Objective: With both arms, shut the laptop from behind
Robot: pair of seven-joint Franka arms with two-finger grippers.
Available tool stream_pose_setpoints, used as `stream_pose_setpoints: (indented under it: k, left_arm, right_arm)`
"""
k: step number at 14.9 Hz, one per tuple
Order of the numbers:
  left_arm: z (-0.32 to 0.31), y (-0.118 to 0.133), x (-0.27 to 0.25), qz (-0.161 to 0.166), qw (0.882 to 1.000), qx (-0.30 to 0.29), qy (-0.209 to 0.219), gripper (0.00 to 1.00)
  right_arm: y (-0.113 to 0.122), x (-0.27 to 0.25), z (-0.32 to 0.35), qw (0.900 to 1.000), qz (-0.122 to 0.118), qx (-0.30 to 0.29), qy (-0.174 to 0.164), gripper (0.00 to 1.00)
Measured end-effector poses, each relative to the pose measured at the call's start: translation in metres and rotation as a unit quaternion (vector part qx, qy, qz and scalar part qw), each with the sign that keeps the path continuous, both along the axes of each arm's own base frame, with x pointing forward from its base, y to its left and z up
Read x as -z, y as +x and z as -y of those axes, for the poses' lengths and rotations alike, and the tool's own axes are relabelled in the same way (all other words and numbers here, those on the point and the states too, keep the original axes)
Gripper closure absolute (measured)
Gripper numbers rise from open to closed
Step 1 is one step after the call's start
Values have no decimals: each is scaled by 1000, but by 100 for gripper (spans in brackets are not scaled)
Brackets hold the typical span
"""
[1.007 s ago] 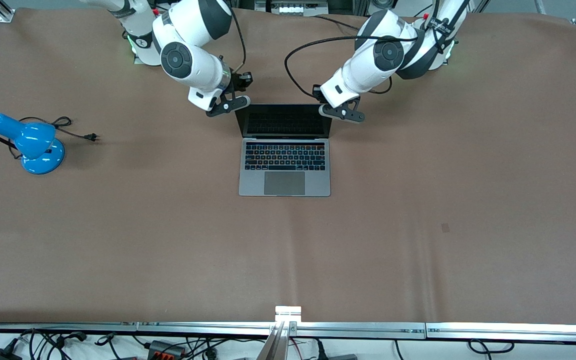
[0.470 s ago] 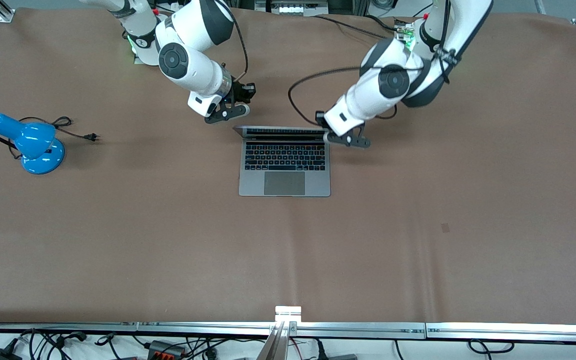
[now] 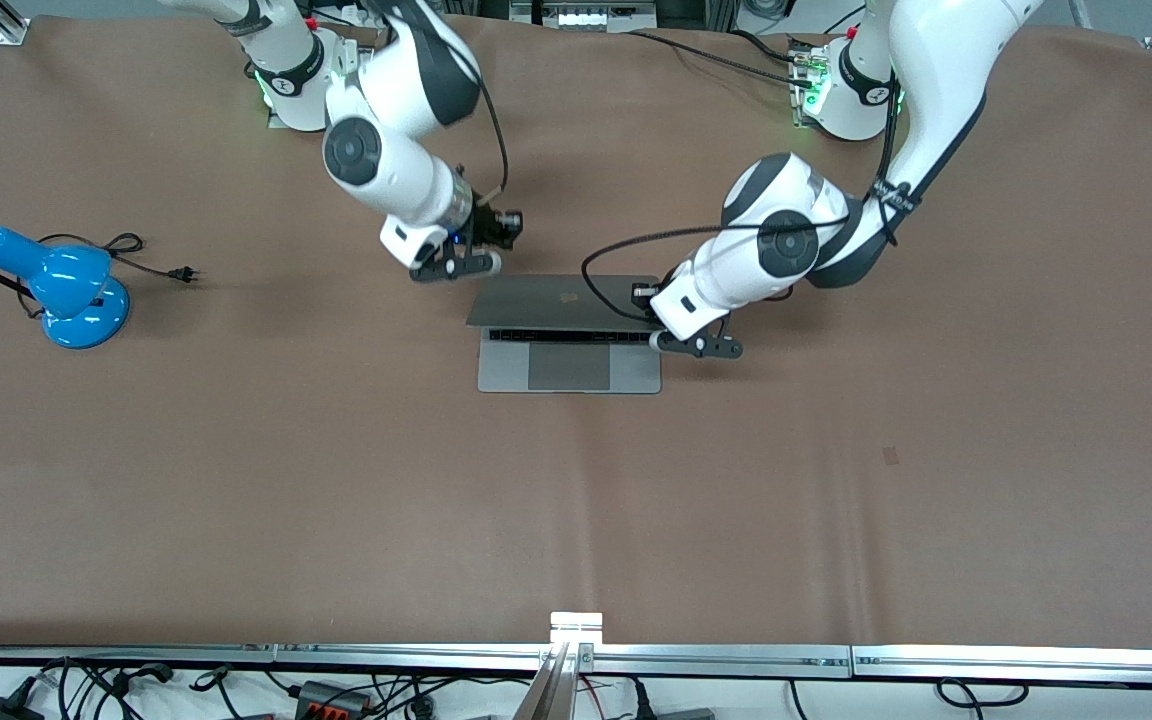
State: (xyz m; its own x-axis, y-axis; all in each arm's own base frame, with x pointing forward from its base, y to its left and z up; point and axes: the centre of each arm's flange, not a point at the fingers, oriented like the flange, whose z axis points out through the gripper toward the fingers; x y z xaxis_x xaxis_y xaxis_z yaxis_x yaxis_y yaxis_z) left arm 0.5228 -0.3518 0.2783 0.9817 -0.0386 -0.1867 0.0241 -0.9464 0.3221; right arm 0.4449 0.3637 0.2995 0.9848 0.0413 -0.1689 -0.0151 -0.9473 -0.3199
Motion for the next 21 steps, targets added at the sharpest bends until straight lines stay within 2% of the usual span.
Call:
stream_pose_setpoints:
  k: [4, 6, 14, 17, 21]
  left_arm:
    - [-4, 14, 14, 2, 1000, 2, 3, 99]
    - [-5, 20, 19, 2, 1000, 1, 3, 99]
    - [24, 17, 67, 5, 999, 21, 42, 99]
    - [29, 18, 92, 19, 998, 30, 54, 99]
    - [30, 20, 93, 30, 997, 40, 60, 99]
  right_arm:
    - [60, 34, 11, 999, 17, 28, -20, 99]
    - [80, 47, 15, 999, 27, 25, -36, 99]
    - [91, 112, 2, 998, 9, 10, -66, 99]
    - [93, 111, 0, 997, 16, -7, -76, 99]
    - [104, 103, 7, 996, 31, -9, -84, 99]
